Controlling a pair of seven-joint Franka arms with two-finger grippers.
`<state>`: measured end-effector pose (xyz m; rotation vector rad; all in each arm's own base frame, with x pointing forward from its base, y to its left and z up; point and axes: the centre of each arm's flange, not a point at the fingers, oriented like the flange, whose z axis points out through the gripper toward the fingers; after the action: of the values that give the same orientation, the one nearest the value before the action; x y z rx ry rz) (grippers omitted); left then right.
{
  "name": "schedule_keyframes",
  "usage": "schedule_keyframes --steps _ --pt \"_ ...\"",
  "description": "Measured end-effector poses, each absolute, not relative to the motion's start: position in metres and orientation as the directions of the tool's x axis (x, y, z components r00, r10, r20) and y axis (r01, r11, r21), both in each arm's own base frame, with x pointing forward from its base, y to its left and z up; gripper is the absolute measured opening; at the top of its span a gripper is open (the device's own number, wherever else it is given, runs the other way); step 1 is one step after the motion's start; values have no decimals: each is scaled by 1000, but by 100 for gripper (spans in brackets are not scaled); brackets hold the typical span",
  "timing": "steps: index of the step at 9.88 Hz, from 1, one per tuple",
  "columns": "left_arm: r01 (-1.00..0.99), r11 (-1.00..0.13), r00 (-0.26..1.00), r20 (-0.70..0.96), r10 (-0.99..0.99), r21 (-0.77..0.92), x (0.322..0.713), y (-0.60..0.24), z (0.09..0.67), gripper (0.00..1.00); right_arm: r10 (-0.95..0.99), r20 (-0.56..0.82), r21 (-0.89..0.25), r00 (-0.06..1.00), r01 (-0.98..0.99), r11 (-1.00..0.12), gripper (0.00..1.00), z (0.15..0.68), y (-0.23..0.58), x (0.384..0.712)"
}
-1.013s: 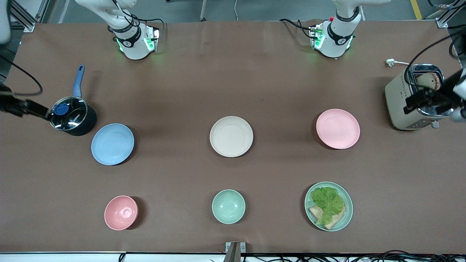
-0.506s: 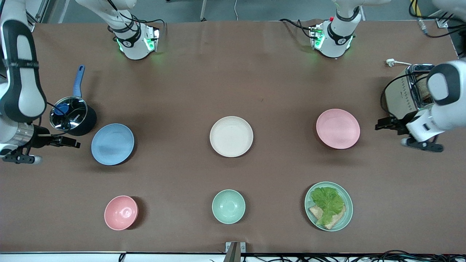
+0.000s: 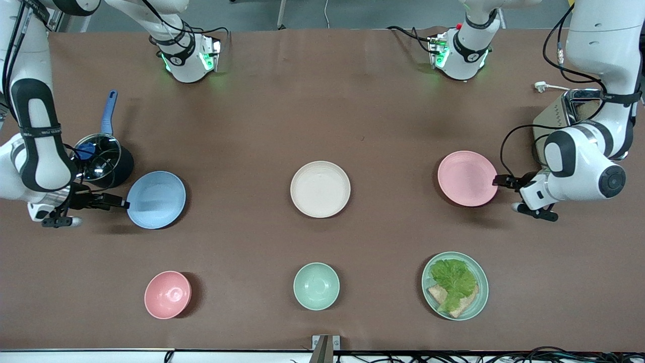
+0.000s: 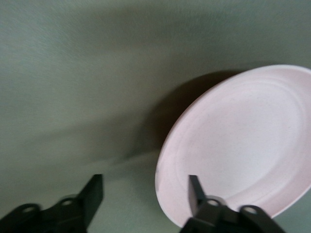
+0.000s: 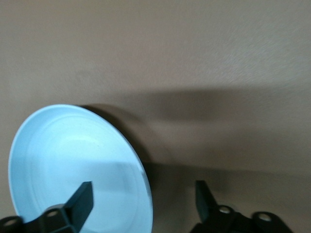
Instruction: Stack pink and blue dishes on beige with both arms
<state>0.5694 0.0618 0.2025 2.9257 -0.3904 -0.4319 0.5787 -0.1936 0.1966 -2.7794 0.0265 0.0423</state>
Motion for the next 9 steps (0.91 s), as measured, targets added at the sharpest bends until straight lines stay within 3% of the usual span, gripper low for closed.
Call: schedule_keyframes --steps 1,2,4,6,9 --pt "-238 -951 922 -263 -285 197 567 56 197 70 -9 -40 -365 999 -23 -931 80 190 -192 573" --pt "-245 -948 919 -263 -294 203 567 49 196 63 -19 -44 -378 999 -34 -925 72 185 -191 569" --pt "-255 -945 916 -264 -304 205 567 42 195 30 -24 -41 -408 999 -39 -912 39 177 -188 561" --pt "-255 -945 916 -262 -304 205 567 42 196 4 -35 -32 -419 999 -45 -907 7 178 -188 561" --pt "-264 -941 920 -237 -311 211 577 39 226 4 -33 -101 -432 994 -74 -899 4 237 -188 598"
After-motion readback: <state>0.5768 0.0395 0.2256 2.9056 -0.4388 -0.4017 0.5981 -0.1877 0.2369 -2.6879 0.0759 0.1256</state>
